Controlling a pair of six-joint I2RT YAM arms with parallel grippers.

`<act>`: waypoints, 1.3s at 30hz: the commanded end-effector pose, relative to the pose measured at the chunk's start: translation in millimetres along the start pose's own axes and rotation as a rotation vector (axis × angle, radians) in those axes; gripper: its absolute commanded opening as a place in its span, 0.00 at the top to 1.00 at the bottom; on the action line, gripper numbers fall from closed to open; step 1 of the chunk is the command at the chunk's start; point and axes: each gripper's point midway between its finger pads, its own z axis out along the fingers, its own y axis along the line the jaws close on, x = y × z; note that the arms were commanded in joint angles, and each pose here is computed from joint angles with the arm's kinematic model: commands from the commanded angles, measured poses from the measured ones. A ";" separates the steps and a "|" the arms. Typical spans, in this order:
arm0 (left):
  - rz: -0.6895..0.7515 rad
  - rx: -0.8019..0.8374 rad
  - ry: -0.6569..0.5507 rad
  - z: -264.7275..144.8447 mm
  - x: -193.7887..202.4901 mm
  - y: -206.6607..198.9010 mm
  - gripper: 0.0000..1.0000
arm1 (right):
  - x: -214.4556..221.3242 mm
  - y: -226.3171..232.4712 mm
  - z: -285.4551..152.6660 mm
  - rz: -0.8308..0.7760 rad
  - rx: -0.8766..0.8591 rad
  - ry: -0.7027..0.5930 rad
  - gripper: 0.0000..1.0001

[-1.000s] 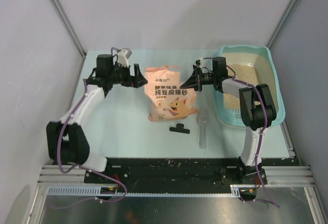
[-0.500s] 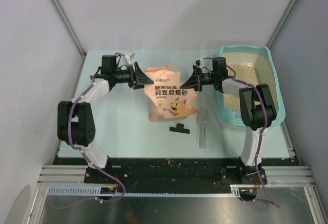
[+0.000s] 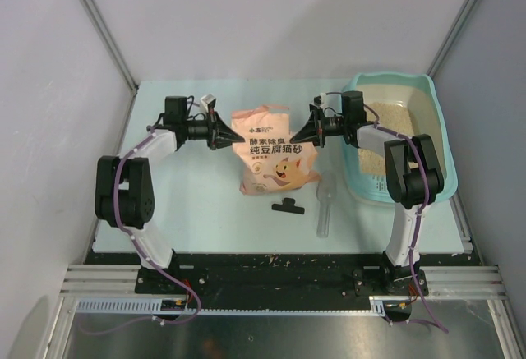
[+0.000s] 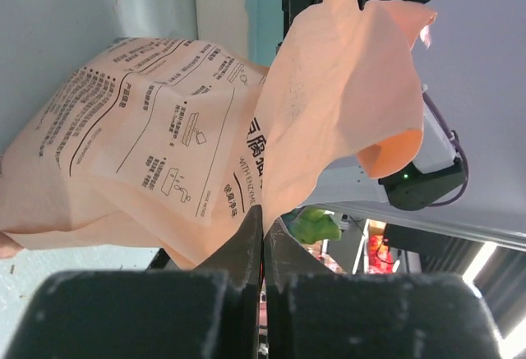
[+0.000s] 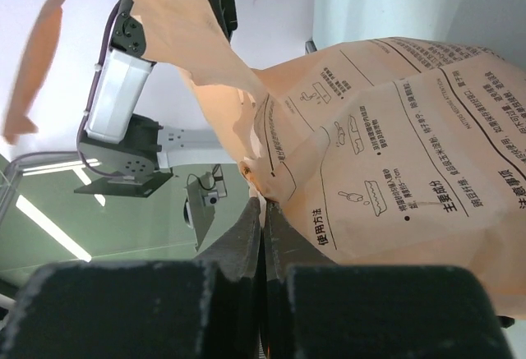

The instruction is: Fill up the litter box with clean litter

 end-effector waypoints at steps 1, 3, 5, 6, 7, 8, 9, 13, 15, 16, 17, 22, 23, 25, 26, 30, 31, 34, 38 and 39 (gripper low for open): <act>-0.107 0.021 -0.031 -15.0 -11.7 -3.6 1.00 | 6.7 27.6 -7.4 -0.074 -0.051 0.060 1.00; -0.021 0.010 -0.063 -16.2 -20.9 -6.6 0.94 | 10.0 29.5 -4.4 -0.078 -0.055 0.074 1.00; 0.219 0.012 -0.122 -25.4 -40.3 -29.1 0.76 | 11.9 30.0 -1.7 -0.076 -0.053 0.080 1.00; 0.316 0.015 -0.139 -29.7 -44.4 -40.3 0.73 | 11.7 28.7 -1.4 -0.073 -0.053 0.080 1.00; 0.425 0.013 -0.168 -35.0 -50.3 -56.9 0.65 | 11.4 28.0 -1.3 -0.068 -0.051 0.079 1.00; 0.616 0.000 -0.209 -44.5 -47.2 -77.1 0.60 | 11.7 28.0 -0.7 -0.065 -0.052 0.082 1.00; 0.712 -0.021 -0.239 -49.2 -48.2 -84.4 0.49 | 12.2 27.5 0.5 -0.063 -0.053 0.086 1.00; 1.198 -0.194 -0.277 -64.0 -40.8 -94.8 0.26 | 12.0 28.8 0.5 -0.069 -0.055 0.085 1.00; 1.391 -0.216 -0.208 -48.5 -20.8 -104.6 0.23 | 10.6 28.8 -0.5 -0.071 -0.053 0.078 1.00; 1.545 -0.241 -0.157 -43.2 -14.8 -100.1 0.21 | 10.8 28.6 -0.5 -0.068 -0.052 0.078 1.00; 1.644 -0.250 -0.112 -28.0 -2.4 -100.5 0.19 | 11.2 29.2 -0.7 -0.068 -0.053 0.080 1.00; 2.063 -0.246 0.078 11.8 31.2 -83.8 0.12 | 11.7 31.0 -0.4 -0.077 -0.054 0.079 1.00; 2.086 -0.253 0.098 16.6 30.6 -80.0 0.12 | 12.5 32.0 0.0 -0.082 -0.054 0.080 1.00; 2.131 -0.221 0.148 32.1 33.0 -74.4 0.12 | 13.9 33.0 0.8 -0.085 -0.056 0.086 1.00; 2.141 -0.213 0.167 37.2 32.8 -70.5 0.12 | 14.4 33.7 1.2 -0.089 -0.057 0.087 1.00; 2.182 -0.202 0.232 55.6 30.8 -59.1 0.13 | 15.6 33.9 1.6 -0.083 -0.057 0.091 1.00; 2.177 -0.202 0.256 62.0 30.0 -51.6 0.13 | 15.9 34.5 1.4 -0.089 -0.058 0.092 1.00; 2.157 -0.213 0.291 71.1 25.0 -38.3 0.14 | 16.2 34.0 2.0 -0.084 -0.058 0.093 1.00; 2.133 -0.248 0.335 77.1 17.5 -19.8 0.15 | 17.4 34.6 1.7 -0.086 -0.060 0.096 1.00; 2.128 -0.255 0.347 77.8 16.8 -14.7 0.15 | 17.6 34.0 1.7 -0.084 -0.059 0.096 1.00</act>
